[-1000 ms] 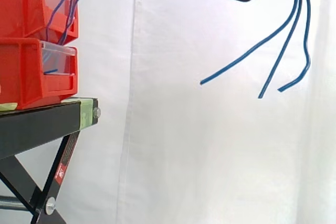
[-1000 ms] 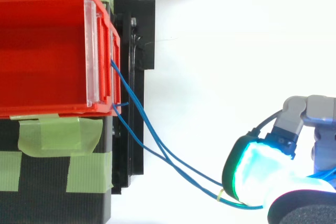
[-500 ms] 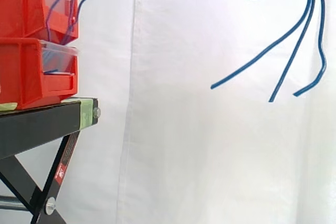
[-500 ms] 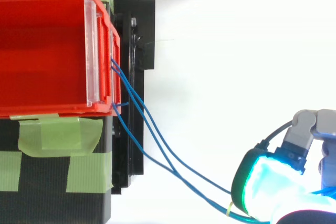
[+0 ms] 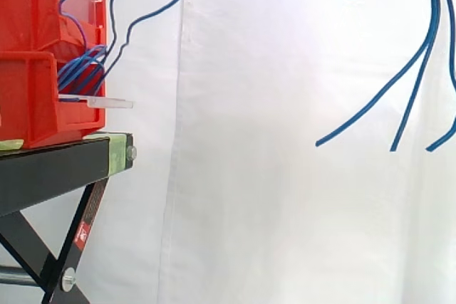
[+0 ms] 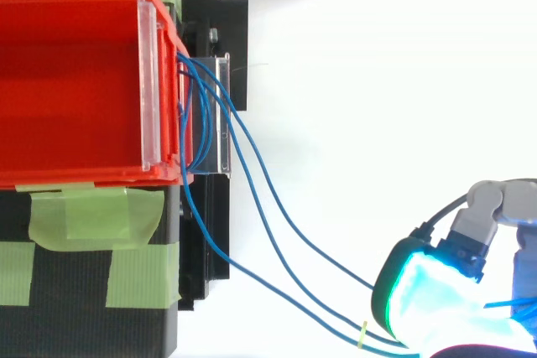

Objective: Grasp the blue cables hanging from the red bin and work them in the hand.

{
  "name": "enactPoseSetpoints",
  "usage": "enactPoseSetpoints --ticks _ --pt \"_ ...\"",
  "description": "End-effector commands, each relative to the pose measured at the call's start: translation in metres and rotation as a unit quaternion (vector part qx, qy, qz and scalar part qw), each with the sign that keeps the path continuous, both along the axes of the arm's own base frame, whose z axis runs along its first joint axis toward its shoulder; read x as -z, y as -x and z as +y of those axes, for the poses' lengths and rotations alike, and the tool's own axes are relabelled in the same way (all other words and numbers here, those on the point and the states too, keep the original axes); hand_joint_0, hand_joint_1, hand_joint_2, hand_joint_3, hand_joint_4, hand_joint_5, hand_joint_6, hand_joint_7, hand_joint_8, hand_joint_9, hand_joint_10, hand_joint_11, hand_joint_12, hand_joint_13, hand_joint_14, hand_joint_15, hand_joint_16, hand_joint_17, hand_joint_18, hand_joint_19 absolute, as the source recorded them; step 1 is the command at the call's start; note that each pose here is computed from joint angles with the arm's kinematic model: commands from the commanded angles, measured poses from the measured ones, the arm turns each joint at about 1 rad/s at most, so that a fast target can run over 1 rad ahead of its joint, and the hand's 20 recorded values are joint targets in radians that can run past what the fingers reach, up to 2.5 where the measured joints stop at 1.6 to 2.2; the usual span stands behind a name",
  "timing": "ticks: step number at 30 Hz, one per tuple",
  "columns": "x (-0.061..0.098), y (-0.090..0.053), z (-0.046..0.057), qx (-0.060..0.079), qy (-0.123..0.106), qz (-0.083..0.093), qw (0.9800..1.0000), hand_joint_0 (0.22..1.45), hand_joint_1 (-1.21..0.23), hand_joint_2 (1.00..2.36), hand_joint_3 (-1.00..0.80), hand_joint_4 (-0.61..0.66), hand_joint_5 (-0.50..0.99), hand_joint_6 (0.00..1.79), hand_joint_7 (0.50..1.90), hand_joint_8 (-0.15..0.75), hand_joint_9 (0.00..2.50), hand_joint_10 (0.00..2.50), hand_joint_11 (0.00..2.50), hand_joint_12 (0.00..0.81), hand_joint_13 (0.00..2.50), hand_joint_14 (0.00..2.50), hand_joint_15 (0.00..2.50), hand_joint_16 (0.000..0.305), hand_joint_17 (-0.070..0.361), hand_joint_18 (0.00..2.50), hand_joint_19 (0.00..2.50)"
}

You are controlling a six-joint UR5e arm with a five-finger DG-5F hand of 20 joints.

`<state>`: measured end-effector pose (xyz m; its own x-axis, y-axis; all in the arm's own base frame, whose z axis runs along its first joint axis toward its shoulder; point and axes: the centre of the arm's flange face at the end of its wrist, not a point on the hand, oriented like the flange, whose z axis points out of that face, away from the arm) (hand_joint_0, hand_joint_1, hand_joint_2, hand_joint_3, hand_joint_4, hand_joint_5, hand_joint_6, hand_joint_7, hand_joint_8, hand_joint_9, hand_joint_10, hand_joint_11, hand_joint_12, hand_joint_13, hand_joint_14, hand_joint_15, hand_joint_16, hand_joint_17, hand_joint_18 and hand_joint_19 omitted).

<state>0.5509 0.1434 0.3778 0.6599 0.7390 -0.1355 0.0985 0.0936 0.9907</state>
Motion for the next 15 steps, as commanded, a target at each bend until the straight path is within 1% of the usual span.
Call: enactPoseSetpoints --ticks 1,10,15 --pt "0.0002 0.0001 -0.0002 0.0 0.002 0.002 1.0 0.9 -0.65 1.03 -0.36 0.27 0.32 0.83 1.32 0.463 0.6 2.5 2.5 0.474 0.95 2.5 1.35 0.053 0.119 1.57 1.29" --pt "0.0002 0.0 -0.0011 0.002 0.002 0.002 1.0 0.9 -0.64 1.02 -0.36 0.27 0.33 0.79 1.34 0.462 0.59 2.5 2.5 0.474 0.95 2.5 1.36 0.053 0.12 1.57 1.3" --pt "-0.0006 0.0006 -0.0006 0.0 0.002 0.003 1.0 0.9 -0.64 1.02 -0.37 0.27 0.33 0.79 1.34 0.46 0.59 2.5 2.5 0.475 0.94 2.5 1.37 0.053 0.12 1.57 1.31"
